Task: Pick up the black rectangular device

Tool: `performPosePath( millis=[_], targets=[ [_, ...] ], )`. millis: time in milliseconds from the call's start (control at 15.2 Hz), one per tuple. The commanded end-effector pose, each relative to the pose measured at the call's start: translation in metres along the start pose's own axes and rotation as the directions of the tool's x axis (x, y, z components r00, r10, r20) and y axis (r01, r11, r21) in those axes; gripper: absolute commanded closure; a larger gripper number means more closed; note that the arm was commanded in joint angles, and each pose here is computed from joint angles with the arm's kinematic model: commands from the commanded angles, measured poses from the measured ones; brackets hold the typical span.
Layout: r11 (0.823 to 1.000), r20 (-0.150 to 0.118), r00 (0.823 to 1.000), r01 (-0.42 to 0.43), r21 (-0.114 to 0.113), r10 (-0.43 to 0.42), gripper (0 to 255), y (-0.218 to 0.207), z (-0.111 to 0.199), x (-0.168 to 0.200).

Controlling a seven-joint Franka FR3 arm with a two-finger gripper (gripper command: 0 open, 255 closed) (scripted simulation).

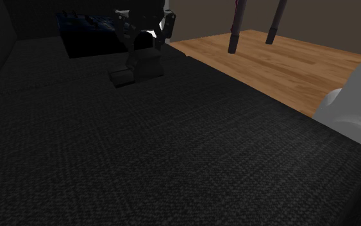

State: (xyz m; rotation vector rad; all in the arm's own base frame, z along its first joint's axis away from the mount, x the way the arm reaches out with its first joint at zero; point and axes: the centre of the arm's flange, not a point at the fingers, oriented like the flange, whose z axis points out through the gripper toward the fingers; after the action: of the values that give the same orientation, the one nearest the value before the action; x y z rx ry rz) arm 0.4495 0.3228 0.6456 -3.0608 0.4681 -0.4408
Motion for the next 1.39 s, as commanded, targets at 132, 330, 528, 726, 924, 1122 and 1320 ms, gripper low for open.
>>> performPosePath(
  millis=[132,330,528,726,924,1122,1320],
  targets=[
    [1.000,0.001,1.000,0.001,-0.001,-0.001,255,0.000,0.001,-0.001],
    [1.000,0.002,1.000,0.001,-0.001,-0.001,255,0.000,0.001,-0.001],
    [1.000,0.001,1.000,0.001,-0.001,-0.001,255,0.000,-0.009,0.003],
    [1.000,0.001,1.000,0.001,-0.001,-0.001,255,-0.001,-0.024,0.007],
    [1.000,0.001,1.000,0.001,-0.001,-0.001,255,-0.002,-0.039,0.012],
    [1.000,0.001,1.000,0.001,-0.001,-0.001,255,-0.003,-0.055,0.016],
    [1.000,0.001,1.000,0.001,-0.001,-0.001,255,-0.004,-0.070,0.020]
  ],
)
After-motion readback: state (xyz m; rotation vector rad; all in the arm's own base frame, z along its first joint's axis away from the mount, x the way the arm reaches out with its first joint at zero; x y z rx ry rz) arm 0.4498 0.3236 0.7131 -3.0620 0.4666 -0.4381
